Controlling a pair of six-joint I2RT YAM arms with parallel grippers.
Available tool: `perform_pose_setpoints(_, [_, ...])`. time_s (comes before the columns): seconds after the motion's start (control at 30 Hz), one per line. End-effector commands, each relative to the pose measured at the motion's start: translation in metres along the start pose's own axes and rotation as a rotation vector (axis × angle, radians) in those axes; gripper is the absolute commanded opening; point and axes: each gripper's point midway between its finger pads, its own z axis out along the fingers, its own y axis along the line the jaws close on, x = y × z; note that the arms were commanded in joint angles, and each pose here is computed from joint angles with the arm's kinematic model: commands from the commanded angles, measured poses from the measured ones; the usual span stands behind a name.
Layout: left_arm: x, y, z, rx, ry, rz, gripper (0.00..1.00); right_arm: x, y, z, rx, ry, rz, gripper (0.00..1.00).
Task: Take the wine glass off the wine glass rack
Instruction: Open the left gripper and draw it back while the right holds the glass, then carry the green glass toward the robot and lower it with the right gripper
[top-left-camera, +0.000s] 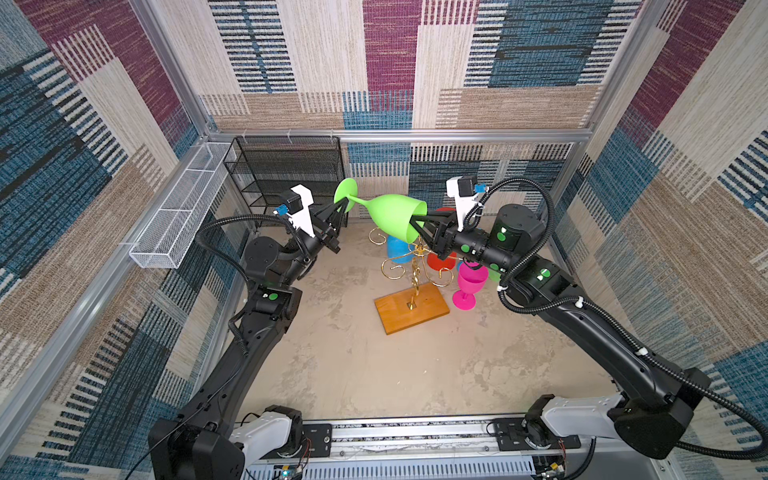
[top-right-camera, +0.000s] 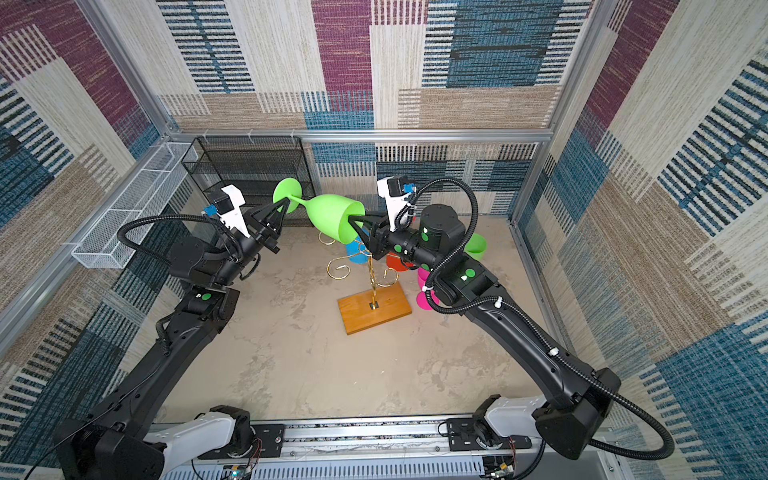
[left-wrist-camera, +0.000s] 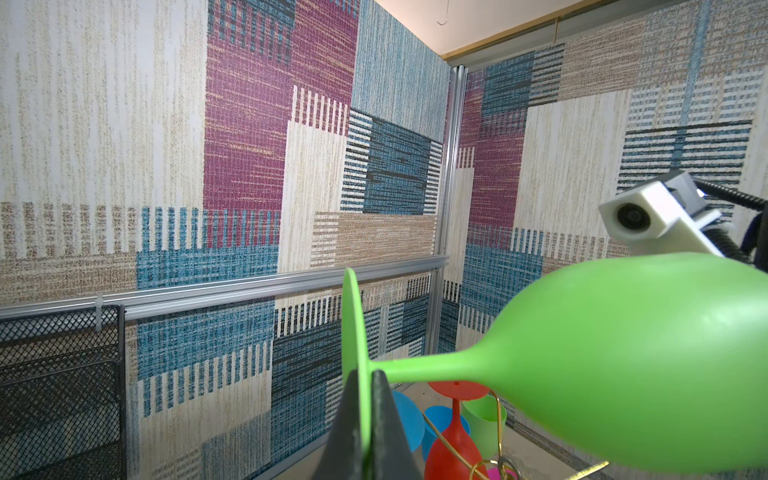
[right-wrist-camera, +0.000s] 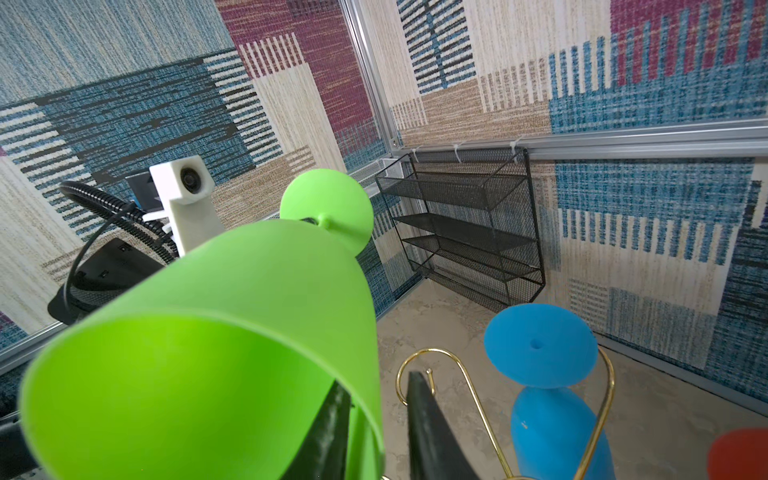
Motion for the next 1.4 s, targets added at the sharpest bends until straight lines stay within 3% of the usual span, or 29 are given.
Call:
perform_pose_setpoints(0.0, [-0.007,-0.007,-0.001,0.036,-0.025,-0.004,0.0,-0.009,0.008,0.002,-0.041,-0.029,0.005,0.13])
perform_pose_setpoints(0.1, [-0.002,-0.004,-0.002,0.018,-0.008,-0.007,0.0,-0.008,0.009,0.002,-0.044,-0.024,0.009,0.0])
perform_pose_setpoints(0.13, [0.0,-0.003,-0.004,0.012,-0.004,-0.006,0.02,-0.008,0.008,0.002,-0.04,-0.023,0.012,0.0])
perform_pose_setpoints(0.3, [0.009,0.005,-0.012,-0.054,0.033,-0.02,0.44,-0.012,0.007,-0.004,-0.018,-0.036,0.008,0.0])
perform_pose_setpoints(0.47, [0.005,0.021,-0.029,-0.164,0.069,-0.025,0.75,-0.013,0.003,-0.012,0.023,-0.026,-0.01,0.0])
perform_pose_setpoints(0.53, [0.005,0.03,-0.038,-0.216,0.082,-0.042,0.81,-0.013,0.004,-0.015,0.028,-0.016,-0.02,0.0])
perform_pose_setpoints(0.67, [0.015,0.062,-0.062,-0.338,0.113,-0.115,0.85,-0.009,0.015,-0.017,0.029,0.016,-0.064,0.0])
perform_pose_setpoints(0.9, [0.025,0.116,-0.104,-0.501,0.057,-0.255,0.89,0.029,0.045,-0.007,0.038,0.164,-0.124,0.0])
perform_pose_setpoints(1.2, [0.032,0.153,-0.13,-0.634,0.065,-0.267,0.88,0.118,0.065,-0.019,0.051,0.416,-0.108,0.0])
perform_pose_setpoints(1.37, [0.036,0.157,-0.133,-0.637,0.071,-0.233,0.88,0.168,0.061,-0.04,0.082,0.562,-0.059,0.0])
